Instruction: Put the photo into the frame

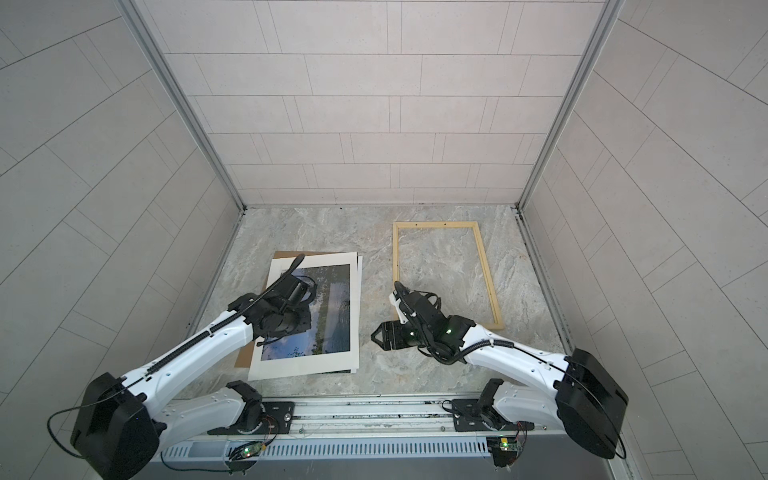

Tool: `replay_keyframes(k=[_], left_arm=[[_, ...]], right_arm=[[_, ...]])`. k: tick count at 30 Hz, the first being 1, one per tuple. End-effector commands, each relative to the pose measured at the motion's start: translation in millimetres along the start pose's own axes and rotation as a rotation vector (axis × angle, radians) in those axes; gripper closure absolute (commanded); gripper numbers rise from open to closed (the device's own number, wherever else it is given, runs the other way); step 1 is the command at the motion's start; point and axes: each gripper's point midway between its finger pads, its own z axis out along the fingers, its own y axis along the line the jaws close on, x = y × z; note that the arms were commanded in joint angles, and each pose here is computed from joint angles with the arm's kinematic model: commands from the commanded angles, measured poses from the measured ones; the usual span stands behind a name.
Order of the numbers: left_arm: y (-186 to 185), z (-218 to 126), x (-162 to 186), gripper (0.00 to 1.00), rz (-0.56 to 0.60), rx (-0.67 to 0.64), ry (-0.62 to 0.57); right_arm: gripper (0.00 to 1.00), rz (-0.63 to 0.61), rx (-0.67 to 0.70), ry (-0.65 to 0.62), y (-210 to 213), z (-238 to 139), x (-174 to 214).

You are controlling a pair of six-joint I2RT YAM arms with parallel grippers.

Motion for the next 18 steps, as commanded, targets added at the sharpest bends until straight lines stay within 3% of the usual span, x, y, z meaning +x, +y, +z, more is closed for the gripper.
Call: replay_keyframes(k=[1, 6, 18], left_arm=[[-6, 7, 11, 0.88, -0.035, 0.036, 0.006], [-8, 24, 21, 1.00, -0.029, 0.048, 0.030], [-13, 48, 37, 1.00, -0.005, 0.064, 0.097]], right_arm=[[0.25, 0.073, -0.084, 0.064, 14, 23, 17], [0.25, 0.093, -0.097, 0.092, 11, 42, 29], [0.27, 0.167, -0.104, 0.132, 4, 72, 34]])
